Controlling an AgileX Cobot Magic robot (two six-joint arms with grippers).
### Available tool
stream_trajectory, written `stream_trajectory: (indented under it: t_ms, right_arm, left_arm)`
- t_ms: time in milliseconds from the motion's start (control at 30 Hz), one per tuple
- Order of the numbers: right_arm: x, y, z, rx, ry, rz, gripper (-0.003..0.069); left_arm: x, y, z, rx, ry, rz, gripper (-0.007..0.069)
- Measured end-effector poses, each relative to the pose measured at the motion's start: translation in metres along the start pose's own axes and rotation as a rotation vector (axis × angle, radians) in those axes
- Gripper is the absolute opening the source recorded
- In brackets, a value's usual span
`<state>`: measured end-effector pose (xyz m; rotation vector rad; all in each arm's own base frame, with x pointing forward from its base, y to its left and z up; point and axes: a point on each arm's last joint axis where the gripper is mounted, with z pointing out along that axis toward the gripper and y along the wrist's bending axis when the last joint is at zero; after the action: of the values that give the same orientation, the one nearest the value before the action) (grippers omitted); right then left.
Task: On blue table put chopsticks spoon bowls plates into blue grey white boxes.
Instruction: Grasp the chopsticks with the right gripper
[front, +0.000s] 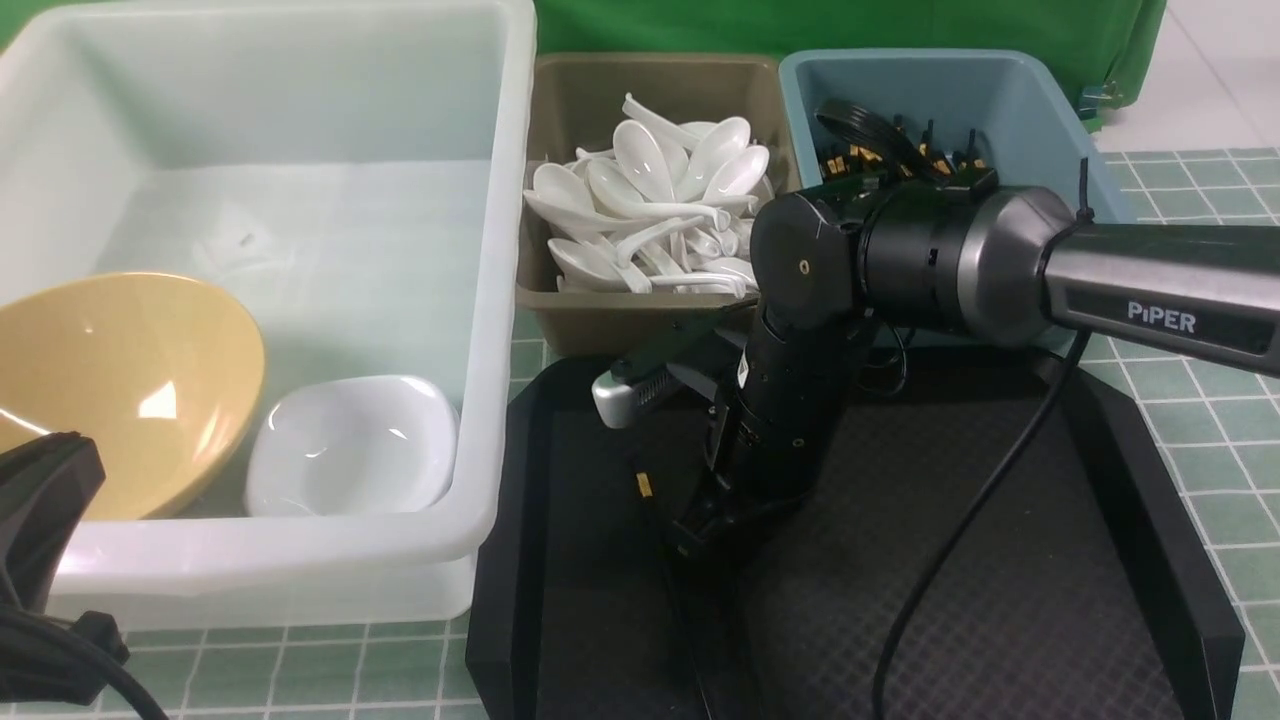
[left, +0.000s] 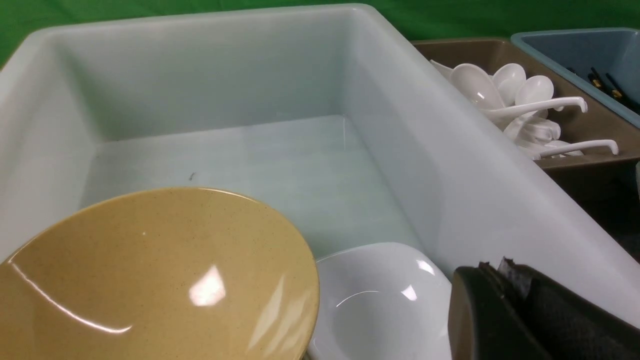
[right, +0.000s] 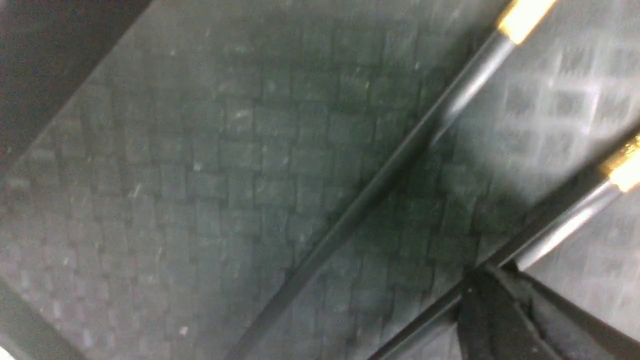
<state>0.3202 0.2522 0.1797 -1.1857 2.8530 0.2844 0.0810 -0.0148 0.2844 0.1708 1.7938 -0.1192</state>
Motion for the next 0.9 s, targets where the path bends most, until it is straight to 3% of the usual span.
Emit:
stream_trajectory:
  t_ms: [100,367,467,600,700,800,900]
  right_arm:
    - [0.001,0.001,-0.005,0.004,-0.007,0.049,0.0049]
    - [-0.003,-0.001,0.001,0.012,-0.039,0.102,0.0289]
    - [-0.005,-0.003,0.007,0.014,-0.034,0.113,0.0328]
    - [-0.005,-0.003,0.009,0.015,-0.036,0.11,0.0289]
    - [-0.005,-0.004,0.009,0.017,-0.034,0.093,0.0209]
    - [-0.004,-0.004,0.009,0.018,-0.022,0.049,0.0085]
    - [0.0,-0.003,0.003,0.027,-0.006,0.026,0.0086]
  left_arm:
    - [0.0,0.0,0.0,0.0,0.0,-0.004,0.0002]
    - [0.0,0.0,0.0,0.0,0.0,-0.004,0.0002]
    - [0.0,0.0,0.0,0.0,0.0,-0.004,0.0002]
    - [0.0,0.0,0.0,0.0,0.0,-0.004,0.0002]
    - [0.0,0.0,0.0,0.003,0.0,-0.011,0.0002]
    - [0.0,-0.001,0.0,0.007,-0.001,-0.022,0.0002]
    - [0.0,-0.001,0.0,0.008,-0.001,-0.025,0.0002]
